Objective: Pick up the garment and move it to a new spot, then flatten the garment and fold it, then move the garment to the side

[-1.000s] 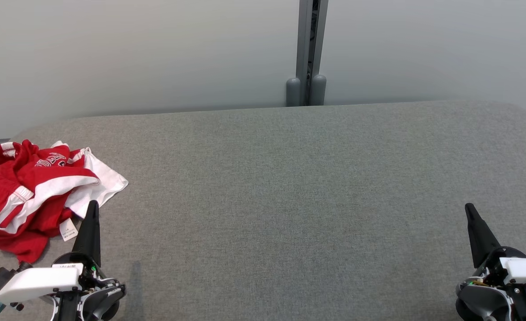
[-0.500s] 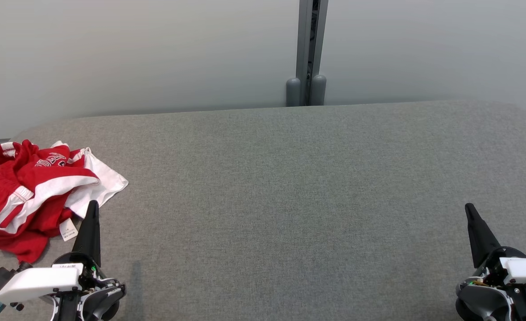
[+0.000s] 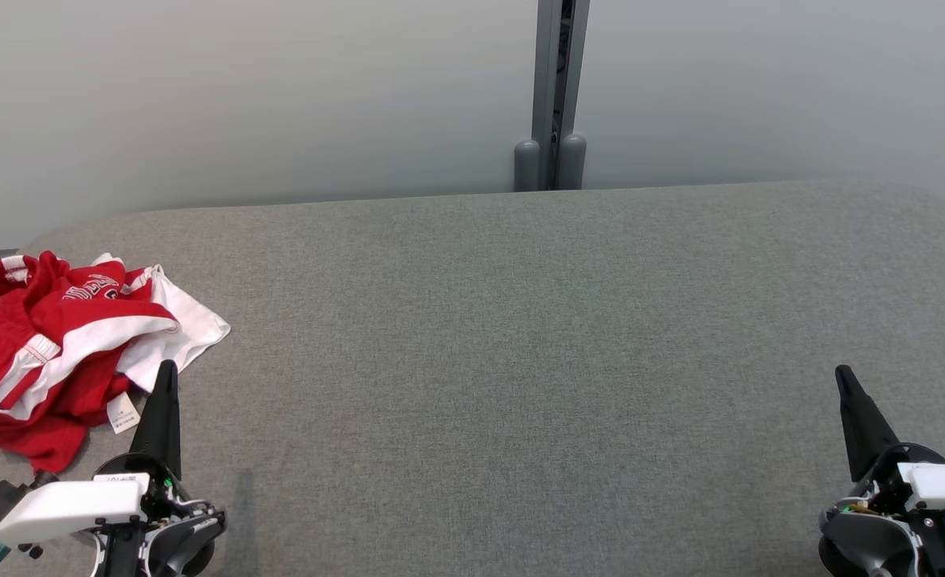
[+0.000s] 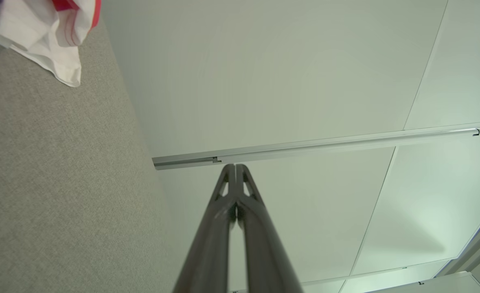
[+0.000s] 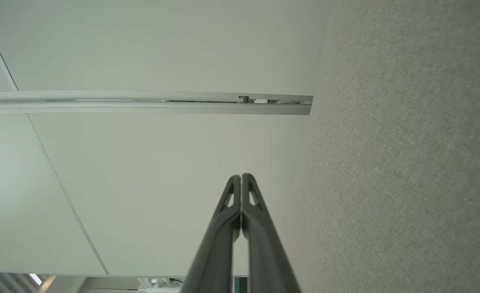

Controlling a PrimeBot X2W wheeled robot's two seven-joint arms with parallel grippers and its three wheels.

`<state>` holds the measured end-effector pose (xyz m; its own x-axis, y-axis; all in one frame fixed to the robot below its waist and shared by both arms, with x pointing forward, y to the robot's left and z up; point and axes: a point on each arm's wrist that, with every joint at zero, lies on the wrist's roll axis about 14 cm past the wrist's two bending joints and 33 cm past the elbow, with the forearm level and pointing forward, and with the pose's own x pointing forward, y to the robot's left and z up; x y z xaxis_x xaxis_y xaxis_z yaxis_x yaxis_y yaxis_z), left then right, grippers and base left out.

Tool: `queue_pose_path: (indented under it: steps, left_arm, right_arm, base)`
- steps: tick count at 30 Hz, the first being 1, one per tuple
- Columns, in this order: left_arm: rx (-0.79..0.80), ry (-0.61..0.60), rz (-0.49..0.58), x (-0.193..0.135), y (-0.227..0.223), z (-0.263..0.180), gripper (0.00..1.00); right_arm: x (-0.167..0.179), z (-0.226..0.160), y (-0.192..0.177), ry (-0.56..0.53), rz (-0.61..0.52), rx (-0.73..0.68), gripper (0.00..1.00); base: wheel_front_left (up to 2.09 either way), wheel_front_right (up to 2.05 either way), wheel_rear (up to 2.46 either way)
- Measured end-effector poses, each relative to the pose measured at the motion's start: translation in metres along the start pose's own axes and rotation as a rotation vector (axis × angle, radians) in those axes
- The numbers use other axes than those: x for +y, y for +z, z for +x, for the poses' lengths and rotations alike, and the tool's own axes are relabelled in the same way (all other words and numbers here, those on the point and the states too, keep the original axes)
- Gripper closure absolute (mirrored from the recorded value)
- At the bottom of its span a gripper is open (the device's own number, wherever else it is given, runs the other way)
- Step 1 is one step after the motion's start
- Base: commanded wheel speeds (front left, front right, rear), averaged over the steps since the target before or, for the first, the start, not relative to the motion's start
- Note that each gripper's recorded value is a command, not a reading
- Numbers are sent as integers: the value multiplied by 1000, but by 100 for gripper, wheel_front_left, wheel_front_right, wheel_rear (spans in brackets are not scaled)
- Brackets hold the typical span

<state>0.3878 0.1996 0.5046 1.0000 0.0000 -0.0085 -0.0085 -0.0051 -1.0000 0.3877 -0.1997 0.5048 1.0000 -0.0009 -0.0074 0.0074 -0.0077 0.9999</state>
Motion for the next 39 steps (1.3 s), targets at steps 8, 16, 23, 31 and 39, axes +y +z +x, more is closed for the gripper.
queue_pose_path:
  steps: [8,16,23,31,39]
  left_arm:
    - [0,0,0,0,0,0,100]
    - [0,0,0,0,0,0,100]
    - [0,0,0,0,0,0,100]
    - [0,0,0,0,0,0,100]
    - [0,0,0,0,0,0,100]
  right_arm:
    - [0,0,0,0,0,0,100]
    - [0,0,0,0,0,0,100]
    - [0,0,0,0,0,0,100]
    - [0,0,0,0,0,0,100]
    - [0,0,0,0,0,0,100]
  base:
    - [0,0,0]
    - [0,0,0]
    - [0,0,0]
    - [0,0,0]
    - [0,0,0]
